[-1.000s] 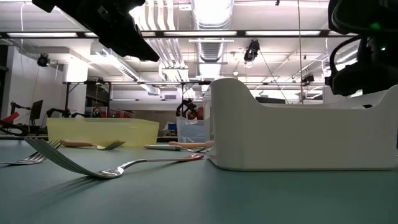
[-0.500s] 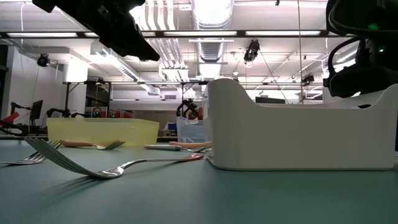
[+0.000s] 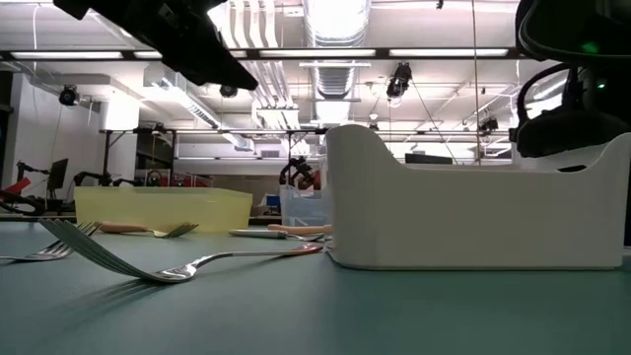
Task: Sort silverware by color (type)
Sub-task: Put the orange fork into the white bin
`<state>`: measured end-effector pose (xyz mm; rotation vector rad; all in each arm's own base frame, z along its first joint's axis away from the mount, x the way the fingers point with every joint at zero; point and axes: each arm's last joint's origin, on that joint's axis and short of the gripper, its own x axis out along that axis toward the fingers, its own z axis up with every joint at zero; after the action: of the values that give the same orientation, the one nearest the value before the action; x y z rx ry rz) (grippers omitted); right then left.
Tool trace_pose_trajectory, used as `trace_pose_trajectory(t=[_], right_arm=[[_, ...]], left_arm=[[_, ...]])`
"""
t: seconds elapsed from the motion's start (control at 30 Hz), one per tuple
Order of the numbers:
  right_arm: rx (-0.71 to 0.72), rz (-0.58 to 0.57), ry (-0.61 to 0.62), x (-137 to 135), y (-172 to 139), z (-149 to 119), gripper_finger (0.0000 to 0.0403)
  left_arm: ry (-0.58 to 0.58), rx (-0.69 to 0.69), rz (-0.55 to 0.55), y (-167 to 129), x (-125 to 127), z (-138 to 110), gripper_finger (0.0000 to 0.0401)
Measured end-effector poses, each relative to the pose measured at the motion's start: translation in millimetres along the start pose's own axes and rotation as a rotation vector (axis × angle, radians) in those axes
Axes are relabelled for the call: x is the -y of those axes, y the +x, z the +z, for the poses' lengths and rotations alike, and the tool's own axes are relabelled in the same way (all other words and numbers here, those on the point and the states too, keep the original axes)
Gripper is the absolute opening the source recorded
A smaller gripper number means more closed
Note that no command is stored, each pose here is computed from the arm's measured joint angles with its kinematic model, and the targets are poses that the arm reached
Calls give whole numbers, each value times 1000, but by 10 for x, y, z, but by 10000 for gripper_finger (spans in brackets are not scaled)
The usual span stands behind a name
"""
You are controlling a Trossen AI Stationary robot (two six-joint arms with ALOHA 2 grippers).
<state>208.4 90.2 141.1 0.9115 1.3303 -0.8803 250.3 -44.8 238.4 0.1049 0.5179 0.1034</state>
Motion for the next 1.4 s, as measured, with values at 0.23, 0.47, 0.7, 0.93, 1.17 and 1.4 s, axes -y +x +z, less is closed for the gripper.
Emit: trace_pose_trajectory(t=[0.23,0.47,0.7,0.93,1.17,1.4], right_arm=[[-1,3,11,1,10,35,33],[0,6,19,8,-2,62,10],[66,9,37,89,-135,89,9],[92,55,62,195,-346,106,9],[179,106,70,297,-514,130,9],[375,208,83,407,-725,185,9]], left_arm=[[3,14,0,0,0,14,0],[-5,16,-1,0,1,15,0],[-8,48,-3,-1,3,47,0],[-9,51,-3,-2,3,50,0],[2,56,-3,-2,4,55,0],[4,69,-3,-3,4,69,0]])
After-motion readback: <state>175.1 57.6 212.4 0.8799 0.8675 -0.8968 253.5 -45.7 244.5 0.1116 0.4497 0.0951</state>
